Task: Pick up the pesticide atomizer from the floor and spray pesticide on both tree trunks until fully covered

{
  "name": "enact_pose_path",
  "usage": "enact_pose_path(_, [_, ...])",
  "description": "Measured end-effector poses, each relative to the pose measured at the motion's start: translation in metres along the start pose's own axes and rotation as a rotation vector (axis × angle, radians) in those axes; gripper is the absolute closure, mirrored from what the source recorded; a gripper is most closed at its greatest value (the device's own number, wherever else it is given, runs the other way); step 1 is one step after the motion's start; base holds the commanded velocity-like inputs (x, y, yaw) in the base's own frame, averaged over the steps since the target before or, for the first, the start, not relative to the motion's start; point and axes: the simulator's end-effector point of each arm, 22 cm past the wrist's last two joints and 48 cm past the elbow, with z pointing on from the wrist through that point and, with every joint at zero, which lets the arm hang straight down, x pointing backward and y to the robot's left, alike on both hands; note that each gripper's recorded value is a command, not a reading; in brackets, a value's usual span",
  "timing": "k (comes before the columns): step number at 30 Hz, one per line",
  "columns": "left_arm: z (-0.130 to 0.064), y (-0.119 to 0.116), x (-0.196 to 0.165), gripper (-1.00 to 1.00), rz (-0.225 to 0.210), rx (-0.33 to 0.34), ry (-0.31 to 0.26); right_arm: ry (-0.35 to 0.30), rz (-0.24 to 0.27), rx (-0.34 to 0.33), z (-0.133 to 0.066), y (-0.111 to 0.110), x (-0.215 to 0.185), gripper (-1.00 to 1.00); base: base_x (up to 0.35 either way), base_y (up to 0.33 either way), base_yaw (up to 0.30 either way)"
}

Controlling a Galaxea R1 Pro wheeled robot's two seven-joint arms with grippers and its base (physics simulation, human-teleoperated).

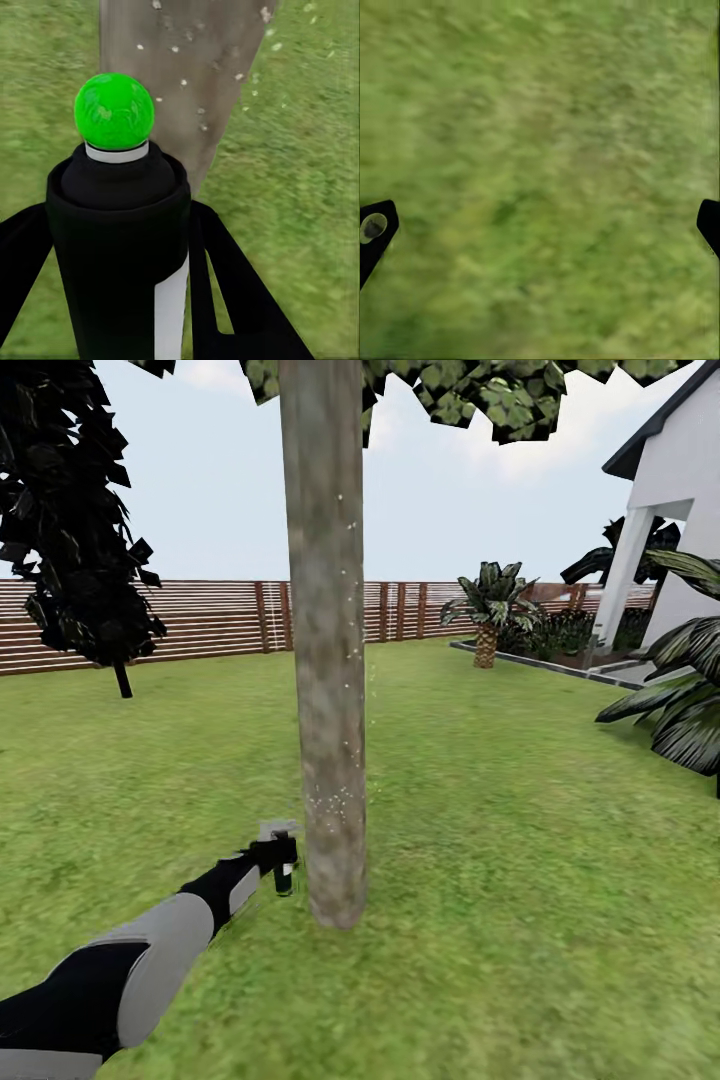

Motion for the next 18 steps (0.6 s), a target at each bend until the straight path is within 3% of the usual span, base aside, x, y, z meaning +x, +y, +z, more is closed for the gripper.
enact_pose_path(4, [-0.014, 0.017, -0.063, 1.0, -0.008, -0.022, 0.054, 0.012, -0.002, -0.002, -0.001, 0.0, 0.006, -1.0, 0.0, 0.0, 0.0])
enact_pose_path(12, [-0.056, 0.013, -0.152, 1.0, -0.005, -0.019, 0.02, 0.016, -0.007, -0.005, -0.002, 0.002, 0.008, -1.0, 0.0, 0.0, 0.0])
enact_pose_path(18, [-0.073, 0.005, -0.186, 1.0, -0.002, -0.008, 0.0, 0.016, -0.008, -0.005, -0.002, 0.002, 0.008, -1.0, 0.0, 0.0, 0.0])
